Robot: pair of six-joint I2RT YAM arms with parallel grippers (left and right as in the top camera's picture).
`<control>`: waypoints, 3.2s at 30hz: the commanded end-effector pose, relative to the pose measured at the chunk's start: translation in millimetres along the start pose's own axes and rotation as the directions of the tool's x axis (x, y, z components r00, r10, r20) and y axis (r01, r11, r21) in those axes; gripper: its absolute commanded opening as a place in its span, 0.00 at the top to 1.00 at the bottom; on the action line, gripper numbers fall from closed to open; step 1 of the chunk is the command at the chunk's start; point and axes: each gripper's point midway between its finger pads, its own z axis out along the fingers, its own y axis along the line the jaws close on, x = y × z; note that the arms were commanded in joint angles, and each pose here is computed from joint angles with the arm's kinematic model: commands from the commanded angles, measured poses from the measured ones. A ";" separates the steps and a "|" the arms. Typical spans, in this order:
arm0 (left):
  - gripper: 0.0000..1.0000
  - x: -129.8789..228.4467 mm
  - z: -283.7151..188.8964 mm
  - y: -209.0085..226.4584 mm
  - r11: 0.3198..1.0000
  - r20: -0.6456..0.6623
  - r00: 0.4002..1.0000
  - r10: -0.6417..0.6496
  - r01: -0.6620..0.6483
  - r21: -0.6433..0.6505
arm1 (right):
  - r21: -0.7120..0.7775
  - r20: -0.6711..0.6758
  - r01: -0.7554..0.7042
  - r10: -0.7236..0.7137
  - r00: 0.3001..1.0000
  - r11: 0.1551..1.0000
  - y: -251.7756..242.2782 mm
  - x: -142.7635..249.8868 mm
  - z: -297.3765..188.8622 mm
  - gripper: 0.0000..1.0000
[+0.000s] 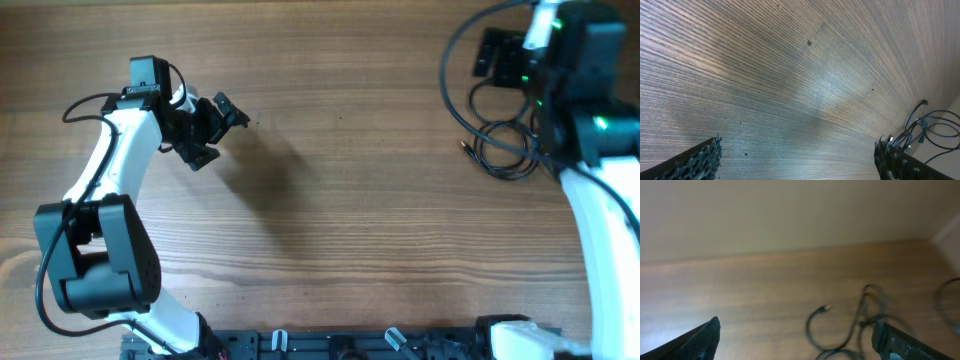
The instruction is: Untangle cables
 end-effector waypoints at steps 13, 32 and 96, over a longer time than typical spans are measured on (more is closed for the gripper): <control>0.00 -2.1 -10.7 -9.7 0.999 0.028 0.999 0.033 -0.033 0.019 | 0.116 0.174 -0.050 0.029 0.984 0.992 -54.5 19.2 -178.4 0.00; 0.00 -2.2 -10.7 -9.8 0.999 0.028 0.999 0.033 -0.034 0.019 | -0.153 0.720 0.064 0.068 0.690 0.986 -13.9 112.6 -180.7 0.00; 0.00 29.2 -86.6 -15.8 0.895 0.508 0.741 0.438 -0.410 -0.174 | -0.293 0.448 -0.062 0.195 0.872 0.954 9.3 225.4 -64.3 0.00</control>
